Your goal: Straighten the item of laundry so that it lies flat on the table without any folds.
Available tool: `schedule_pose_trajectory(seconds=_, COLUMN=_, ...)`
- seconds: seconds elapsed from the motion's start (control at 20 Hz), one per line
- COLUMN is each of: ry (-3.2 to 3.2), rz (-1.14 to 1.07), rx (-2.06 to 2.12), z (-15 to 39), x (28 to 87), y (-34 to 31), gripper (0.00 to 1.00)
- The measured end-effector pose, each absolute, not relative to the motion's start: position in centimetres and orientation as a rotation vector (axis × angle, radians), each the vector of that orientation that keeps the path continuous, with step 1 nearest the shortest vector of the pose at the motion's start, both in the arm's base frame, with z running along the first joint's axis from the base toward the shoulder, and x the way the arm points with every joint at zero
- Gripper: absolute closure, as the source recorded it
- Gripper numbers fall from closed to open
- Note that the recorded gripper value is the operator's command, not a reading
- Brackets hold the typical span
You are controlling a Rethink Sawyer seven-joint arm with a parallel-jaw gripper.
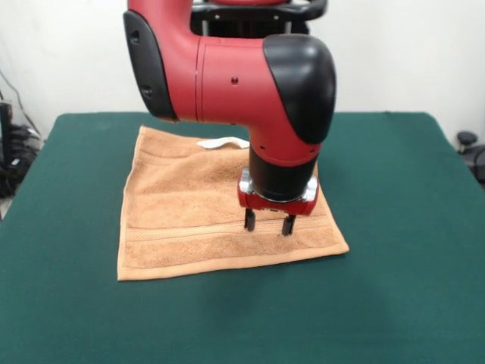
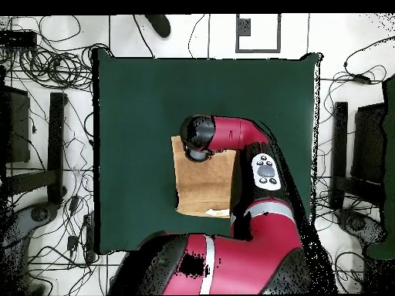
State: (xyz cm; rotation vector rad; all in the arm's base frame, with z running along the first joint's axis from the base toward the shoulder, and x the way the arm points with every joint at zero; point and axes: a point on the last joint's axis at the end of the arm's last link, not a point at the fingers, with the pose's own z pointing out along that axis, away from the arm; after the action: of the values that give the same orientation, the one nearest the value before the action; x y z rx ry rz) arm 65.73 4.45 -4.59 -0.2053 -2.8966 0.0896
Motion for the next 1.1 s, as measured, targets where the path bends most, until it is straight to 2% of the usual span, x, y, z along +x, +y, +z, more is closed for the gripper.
schedule_pose_trajectory(seconds=1.1, ry=-2.906, rz=0.129, rx=-0.176, z=-4.78, x=66.4, y=5.11, gripper=0.0)
